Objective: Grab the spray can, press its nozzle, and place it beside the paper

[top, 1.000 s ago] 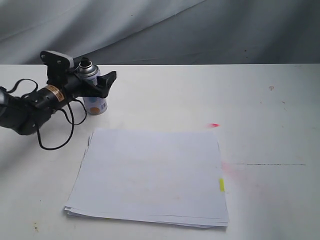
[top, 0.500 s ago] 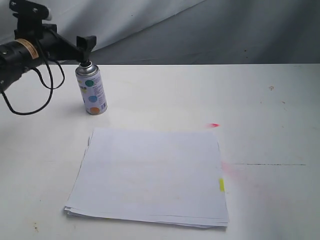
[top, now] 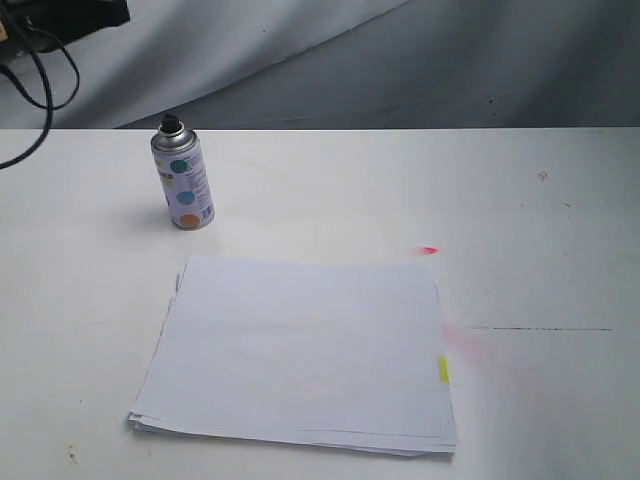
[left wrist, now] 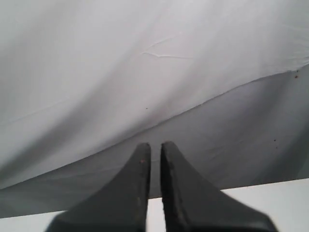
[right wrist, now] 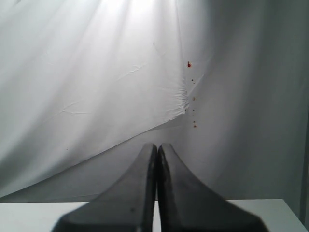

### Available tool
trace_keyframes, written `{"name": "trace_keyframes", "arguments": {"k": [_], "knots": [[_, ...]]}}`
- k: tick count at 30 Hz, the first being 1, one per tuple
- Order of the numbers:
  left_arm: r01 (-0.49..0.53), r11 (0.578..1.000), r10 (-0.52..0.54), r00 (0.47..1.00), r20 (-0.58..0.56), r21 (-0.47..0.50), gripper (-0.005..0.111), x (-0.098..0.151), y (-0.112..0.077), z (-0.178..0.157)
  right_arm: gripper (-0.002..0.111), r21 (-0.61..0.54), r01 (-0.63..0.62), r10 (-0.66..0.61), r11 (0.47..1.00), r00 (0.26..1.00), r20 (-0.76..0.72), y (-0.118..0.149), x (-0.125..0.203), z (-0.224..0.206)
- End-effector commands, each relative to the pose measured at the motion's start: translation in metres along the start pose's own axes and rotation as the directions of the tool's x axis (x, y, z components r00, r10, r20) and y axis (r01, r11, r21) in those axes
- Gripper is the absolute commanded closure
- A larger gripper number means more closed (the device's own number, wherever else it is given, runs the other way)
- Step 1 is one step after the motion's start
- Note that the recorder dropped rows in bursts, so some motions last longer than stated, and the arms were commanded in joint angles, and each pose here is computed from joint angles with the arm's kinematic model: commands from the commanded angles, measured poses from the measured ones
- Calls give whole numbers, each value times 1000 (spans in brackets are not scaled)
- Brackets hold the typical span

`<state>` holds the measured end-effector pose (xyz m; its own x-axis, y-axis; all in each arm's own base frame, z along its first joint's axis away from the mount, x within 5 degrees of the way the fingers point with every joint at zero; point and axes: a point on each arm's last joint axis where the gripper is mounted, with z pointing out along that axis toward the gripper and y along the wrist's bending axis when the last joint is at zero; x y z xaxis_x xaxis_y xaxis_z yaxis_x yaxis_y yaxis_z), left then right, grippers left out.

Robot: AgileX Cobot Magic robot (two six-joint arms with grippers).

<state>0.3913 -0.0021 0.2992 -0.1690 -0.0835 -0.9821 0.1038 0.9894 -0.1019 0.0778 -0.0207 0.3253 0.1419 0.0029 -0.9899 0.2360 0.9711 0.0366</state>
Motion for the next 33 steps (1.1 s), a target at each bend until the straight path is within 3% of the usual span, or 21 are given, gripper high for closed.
{"name": "trace_keyframes", "arguments": {"k": [1,5,9,13,20,25,29,31,33], "knots": [[-18,996,15,999,-37,-86,107,-27,1,-30,108,7,-6,6,1000,1000,2,-1,0,-1],[-22,982,-2,992,-127,-190,107,-35,6,-59,108,7,-6,6,1000,1000,2,-1,0,-1],[-18,985,0,995,-99,-174,107,-30,-1,-95,108,7,-6,6,1000,1000,2,-1,0,-1],[54,984,-63,997,-50,-168,107,-22,-8,-142,108,7,-6,6,1000,1000,2,-1,0,-1],[95,983,-78,991,108,-160,107,-19,-20,-233,108,7,-6,6,1000,1000,2,-1,0,-1],[94,982,-50,965,258,-161,107,-32,-27,-290,108,7,-6,6,1000,1000,2,-1,0,-1],[-14,981,90,915,394,-191,107,-39,-33,-334,108,7,-6,6,1000,1000,2,-1,0,-1],[-16,981,106,880,463,-193,107,-39,-36,-357,108,7,-6,6,1000,1000,2,-1,0,-1],[-23,966,146,872,468,-258,107,-32,-34,-380,108,7,-6,6,1000,1000,2,-1,0,-1]]}}
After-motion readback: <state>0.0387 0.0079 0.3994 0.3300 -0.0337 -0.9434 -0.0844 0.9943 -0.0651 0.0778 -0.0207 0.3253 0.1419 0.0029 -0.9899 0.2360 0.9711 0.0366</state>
